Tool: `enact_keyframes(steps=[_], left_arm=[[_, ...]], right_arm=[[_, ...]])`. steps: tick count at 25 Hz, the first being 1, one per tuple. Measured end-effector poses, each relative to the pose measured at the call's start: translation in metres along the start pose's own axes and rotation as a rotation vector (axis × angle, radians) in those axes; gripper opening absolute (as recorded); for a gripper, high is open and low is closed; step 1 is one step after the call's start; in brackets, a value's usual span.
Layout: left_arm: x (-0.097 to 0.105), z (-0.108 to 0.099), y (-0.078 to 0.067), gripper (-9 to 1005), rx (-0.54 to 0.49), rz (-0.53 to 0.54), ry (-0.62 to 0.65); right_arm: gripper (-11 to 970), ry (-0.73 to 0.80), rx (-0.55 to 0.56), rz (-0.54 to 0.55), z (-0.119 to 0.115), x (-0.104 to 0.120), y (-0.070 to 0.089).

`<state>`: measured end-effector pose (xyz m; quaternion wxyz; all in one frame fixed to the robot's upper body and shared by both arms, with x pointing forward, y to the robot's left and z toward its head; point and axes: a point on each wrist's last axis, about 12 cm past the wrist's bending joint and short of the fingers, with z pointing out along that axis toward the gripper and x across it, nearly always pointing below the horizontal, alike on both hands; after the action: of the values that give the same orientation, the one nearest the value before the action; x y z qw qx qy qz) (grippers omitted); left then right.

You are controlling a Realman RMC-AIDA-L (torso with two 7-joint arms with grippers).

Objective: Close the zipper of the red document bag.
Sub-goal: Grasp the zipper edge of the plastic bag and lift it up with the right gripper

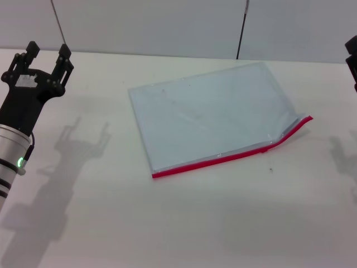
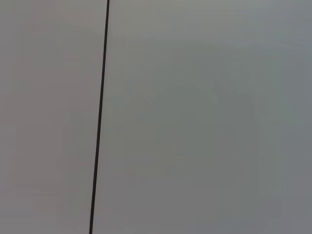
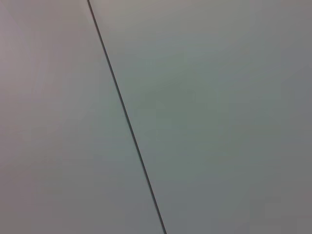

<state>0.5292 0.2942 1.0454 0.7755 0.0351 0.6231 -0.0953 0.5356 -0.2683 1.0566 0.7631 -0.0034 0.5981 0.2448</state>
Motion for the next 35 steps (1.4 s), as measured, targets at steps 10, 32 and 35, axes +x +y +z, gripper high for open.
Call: enact_keyframes(steps=[10,32,35], left_arm=[[0.0,0.0,0.0,680,-0.001,0.0,0.002],[0.001,-0.001,0.001,680,-0.004,0.008,0.006],[0.001,-0.001,0.002,680,-0.005,0.007,0.006]], right_arm=[[607,0.001,0.0,0.0,0.0,0.0,0.0],[599,0.421,0.01,0.265,0.023,0.014,-0.034],[596,0.483,0.03,0.266,0.021,0.019,-0.038]])
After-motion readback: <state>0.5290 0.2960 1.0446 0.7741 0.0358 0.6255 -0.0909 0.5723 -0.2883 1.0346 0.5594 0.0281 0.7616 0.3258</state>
